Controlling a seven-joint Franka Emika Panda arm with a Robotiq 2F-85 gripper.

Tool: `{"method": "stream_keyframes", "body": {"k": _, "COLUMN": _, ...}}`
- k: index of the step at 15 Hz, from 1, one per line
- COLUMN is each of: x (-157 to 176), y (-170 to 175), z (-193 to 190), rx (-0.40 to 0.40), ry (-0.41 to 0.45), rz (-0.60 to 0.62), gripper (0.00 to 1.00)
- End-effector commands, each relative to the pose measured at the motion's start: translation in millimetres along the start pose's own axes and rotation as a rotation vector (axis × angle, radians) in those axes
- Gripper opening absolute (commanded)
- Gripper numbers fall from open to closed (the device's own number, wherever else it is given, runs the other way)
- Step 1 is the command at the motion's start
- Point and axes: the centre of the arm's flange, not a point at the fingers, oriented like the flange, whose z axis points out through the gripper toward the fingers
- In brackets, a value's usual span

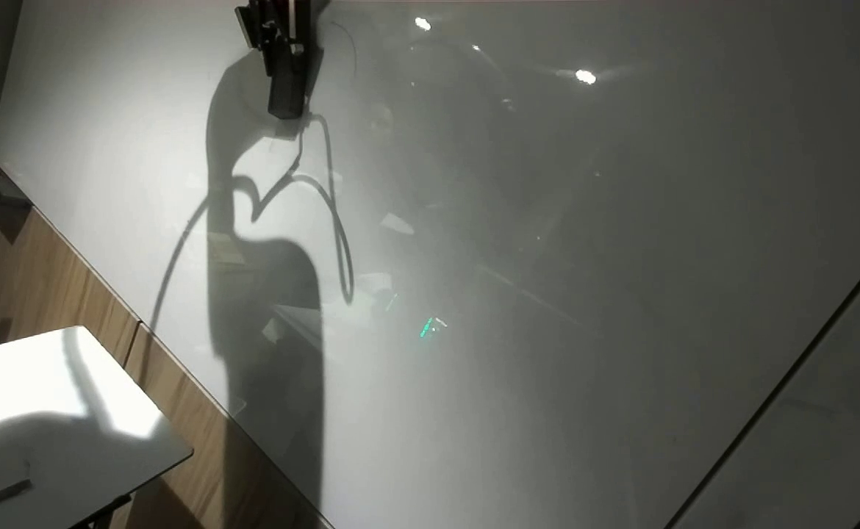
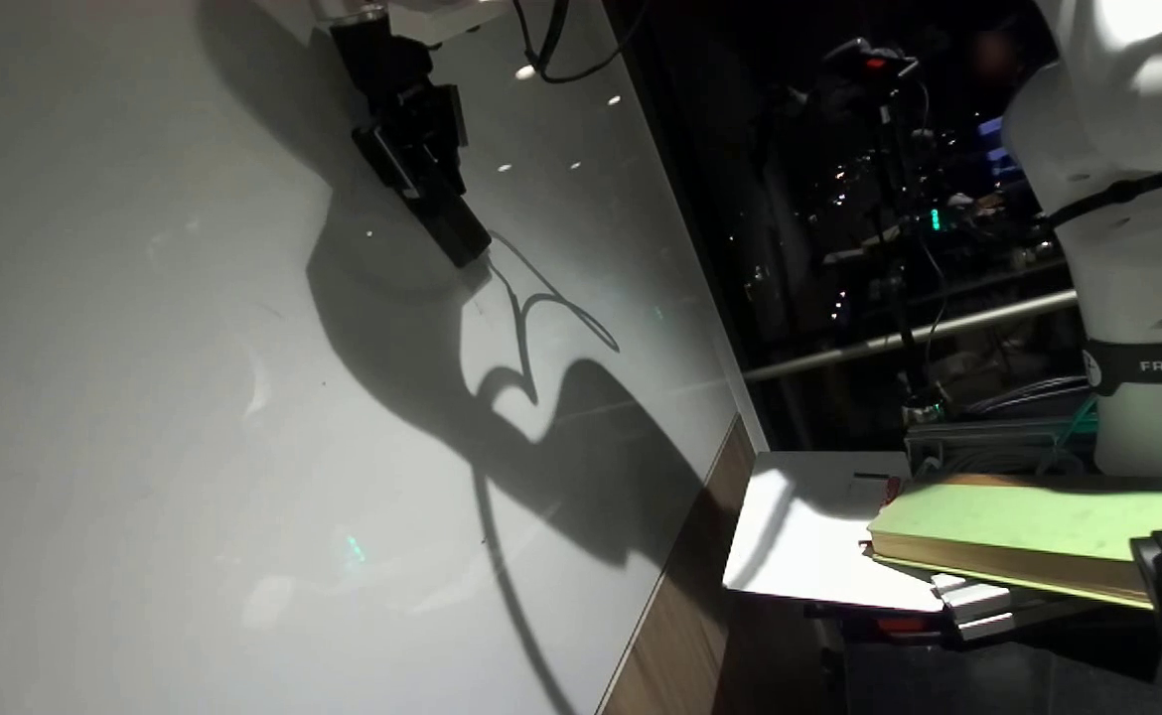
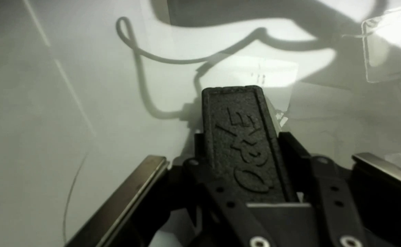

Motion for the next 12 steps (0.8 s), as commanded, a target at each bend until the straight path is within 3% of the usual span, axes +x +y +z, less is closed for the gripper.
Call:
{"method": "stream_keyframes", "body": {"k": 1, "x": 28, "y": -40, "z": 8, "rx": 0.060, "ry": 0.085, "rz": -0.012, "gripper": 0.29}}
{"method": "stream_keyframes", "body": {"k": 7, "x": 17, "y": -60, "z": 18, "rx": 0.069, "ry": 0.084, "rz": -0.042, "gripper": 0.29}}
{"method": "stream_keyframes", "body": {"k": 12, "x": 9, "y": -53, "z": 59, "rx": 0.033, "ry": 0.085, "rz": -0.065, "gripper": 0.29}}
